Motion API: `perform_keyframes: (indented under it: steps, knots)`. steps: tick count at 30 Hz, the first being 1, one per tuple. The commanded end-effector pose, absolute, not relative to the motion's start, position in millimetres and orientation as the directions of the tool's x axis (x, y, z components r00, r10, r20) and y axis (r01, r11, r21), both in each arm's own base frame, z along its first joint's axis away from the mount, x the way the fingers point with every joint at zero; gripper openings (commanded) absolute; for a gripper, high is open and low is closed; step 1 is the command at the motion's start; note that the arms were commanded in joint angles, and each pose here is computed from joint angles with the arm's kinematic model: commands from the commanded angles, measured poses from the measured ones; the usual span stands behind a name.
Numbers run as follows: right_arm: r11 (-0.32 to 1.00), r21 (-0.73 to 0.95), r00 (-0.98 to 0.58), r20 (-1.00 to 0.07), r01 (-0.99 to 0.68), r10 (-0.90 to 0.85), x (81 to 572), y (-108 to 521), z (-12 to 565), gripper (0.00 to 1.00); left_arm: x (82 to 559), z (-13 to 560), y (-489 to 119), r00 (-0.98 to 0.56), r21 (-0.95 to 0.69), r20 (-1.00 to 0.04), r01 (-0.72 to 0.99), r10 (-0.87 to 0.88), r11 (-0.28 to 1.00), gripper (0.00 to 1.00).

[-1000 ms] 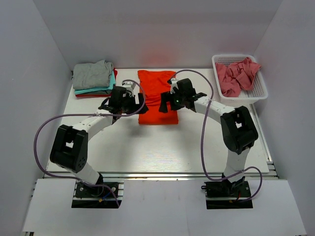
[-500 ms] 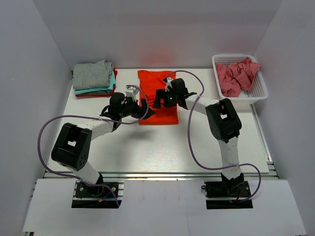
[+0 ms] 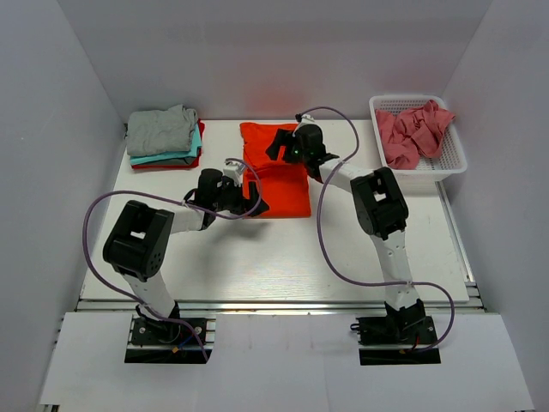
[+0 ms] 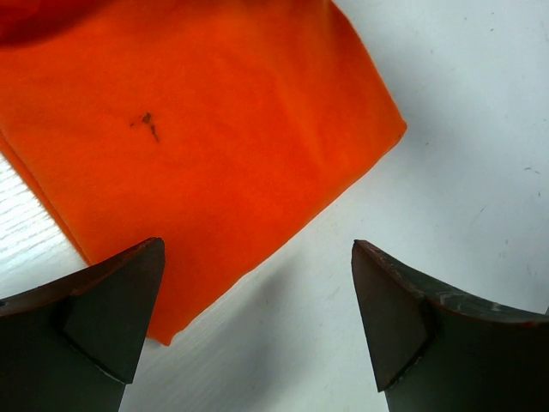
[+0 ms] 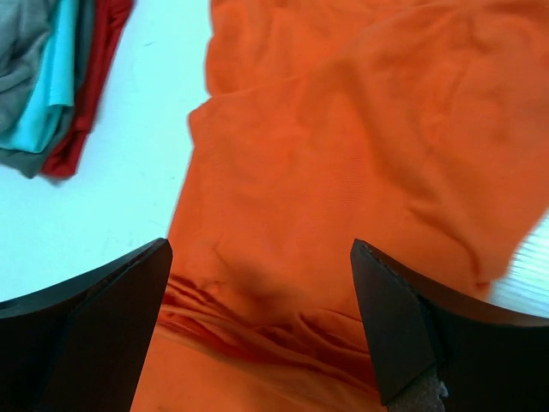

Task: Fold and stack the t-shirts
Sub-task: Fold the folded rectangular tshirt in 1/3 of the way, then grab one side of the 2/3 rectangular tshirt with both arms

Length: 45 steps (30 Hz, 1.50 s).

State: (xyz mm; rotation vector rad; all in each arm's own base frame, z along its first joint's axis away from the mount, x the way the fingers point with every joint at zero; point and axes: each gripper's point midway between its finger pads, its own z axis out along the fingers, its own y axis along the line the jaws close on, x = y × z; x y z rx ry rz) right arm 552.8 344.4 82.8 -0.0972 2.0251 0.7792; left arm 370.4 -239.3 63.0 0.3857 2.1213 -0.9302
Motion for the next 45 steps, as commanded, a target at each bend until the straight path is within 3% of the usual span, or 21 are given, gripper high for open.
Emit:
perform_keyframes:
  steps: [1,10,12,18,19,25,32,35,38,41,42,44,45]
  knots:
    - [0.821,0.415,-0.465,-0.859,-0.392,0.213,563,333,132,0.9,373,85,-234,-0.617,-0.454,-0.786,0.547,-0.028,0.704,1.0]
    - [0.943,0.278,-0.448,-0.877,-0.182,0.172,504,242,163,0.9,371,96,-199,-0.633,-0.41,-0.77,0.386,-0.087,0.826,1.0]
    - [0.966,0.245,-0.532,-0.831,-0.085,0.164,481,214,136,0.9,368,84,-190,-0.654,-0.415,-0.749,0.339,-0.106,0.844,1.0]
    - [0.97,0.228,-0.72,-0.687,-0.087,0.097,412,194,84,0.9,365,63,-193,-0.702,-0.418,-0.708,0.32,-0.084,0.851,0.98]
    - [0.958,0.257,-0.74,-0.667,-0.124,0.083,403,202,82,0.9,365,59,-193,-0.709,-0.418,-0.701,0.315,-0.081,0.852,0.92]
    - [0.909,0.362,-0.831,-0.556,-0.208,0.031,370,225,58,0.8,364,43,-197,-0.732,-0.418,-0.678,0.309,-0.067,0.854,0.73]
    - [0.873,0.435,-0.877,-0.481,-0.222,0.017,357,240,35,0.74,370,31,-193,-0.733,-0.401,-0.677,0.289,-0.069,0.869,0.64]
    - [0.863,0.455,-0.89,-0.455,-0.219,0.014,353,243,30,0.68,368,22,-197,-0.743,-0.401,-0.667,0.291,-0.059,0.869,0.55]
    - [0.841,0.491,-0.899,-0.438,-0.226,0.015,345,249,26,0.51,361,20,-203,-0.75,-0.427,-0.66,0.329,-0.042,0.842,0.45]
    - [0.829,0.512,-0.888,-0.457,-0.227,0.039,345,251,22,0.44,354,22,-212,-0.741,-0.468,-0.67,0.369,-0.05,0.803,0.31]
    - [0.83,0.51,-0.885,-0.463,-0.226,0.044,348,251,23,0.35,354,25,-215,-0.736,-0.478,-0.675,0.386,-0.049,0.789,0.27]
    - [0.833,0.507,-0.891,-0.452,-0.224,0.035,346,250,22,0.23,349,26,-218,-0.752,-0.499,-0.658,0.384,-0.05,0.777,0.07]
    - [0.831,0.505,-0.888,-0.46,-0.234,0.03,345,250,25,0.12,349,27,-218,-0.756,-0.499,-0.652,0.381,-0.049,0.778,0.0]
